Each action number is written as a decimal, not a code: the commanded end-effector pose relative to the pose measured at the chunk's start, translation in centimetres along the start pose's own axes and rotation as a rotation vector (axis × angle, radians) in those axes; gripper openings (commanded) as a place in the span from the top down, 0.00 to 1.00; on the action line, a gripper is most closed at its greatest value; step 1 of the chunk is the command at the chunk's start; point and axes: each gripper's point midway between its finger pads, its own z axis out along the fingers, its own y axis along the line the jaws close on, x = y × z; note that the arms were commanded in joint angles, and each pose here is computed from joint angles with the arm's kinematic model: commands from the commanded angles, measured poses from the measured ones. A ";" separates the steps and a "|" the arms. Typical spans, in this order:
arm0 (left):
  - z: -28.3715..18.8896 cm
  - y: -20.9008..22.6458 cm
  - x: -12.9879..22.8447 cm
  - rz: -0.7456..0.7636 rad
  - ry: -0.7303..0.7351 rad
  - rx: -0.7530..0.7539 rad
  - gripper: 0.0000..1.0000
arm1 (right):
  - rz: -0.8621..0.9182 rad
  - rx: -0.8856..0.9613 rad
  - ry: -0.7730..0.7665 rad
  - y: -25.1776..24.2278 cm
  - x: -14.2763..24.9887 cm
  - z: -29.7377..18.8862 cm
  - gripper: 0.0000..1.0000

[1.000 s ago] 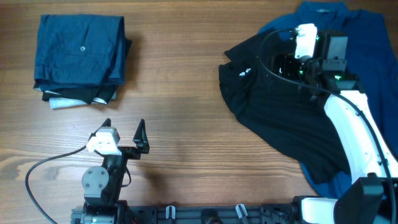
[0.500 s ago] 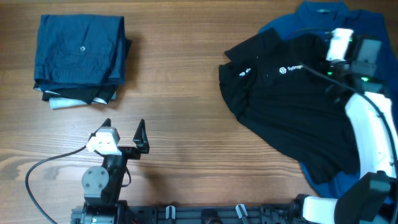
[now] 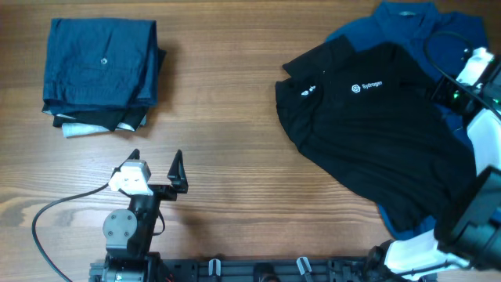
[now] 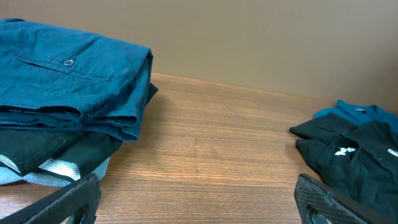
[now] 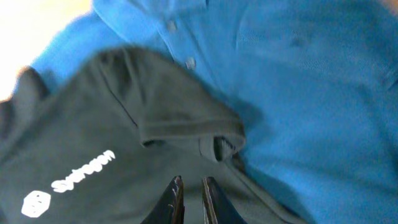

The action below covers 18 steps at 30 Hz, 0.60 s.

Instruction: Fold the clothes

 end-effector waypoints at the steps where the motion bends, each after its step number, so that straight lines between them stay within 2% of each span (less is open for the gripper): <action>1: 0.0 0.1 0.2 0.020 -0.003 -0.007 0.00 | 0.021 0.027 0.049 -1.1 1.2 2.5 0.88; 11: 0.0 0.1 0.1 0.020 -0.003 -0.007 0.00 | 0.053 0.000 0.066 -0.9 1.8 3.4 0.82; 12: 0.0 0.1 0.1 0.020 -0.004 -0.007 0.00 | 0.053 -0.008 0.066 -0.7 1.8 3.4 0.83; 14: 0.0 -0.7 -0.4 0.023 -0.023 0.039 0.00 | 0.044 -0.018 0.066 -0.6 1.8 3.3 0.96; 16: -0.4 -3.2 -1.7 0.018 -0.050 0.175 0.00 | 0.044 -0.018 0.069 -0.6 1.8 3.3 0.96; 18: -1.0 -4.0 -3.6 -0.033 -0.050 0.198 0.00 | 0.049 -0.022 0.080 -0.5 1.7 3.1 0.96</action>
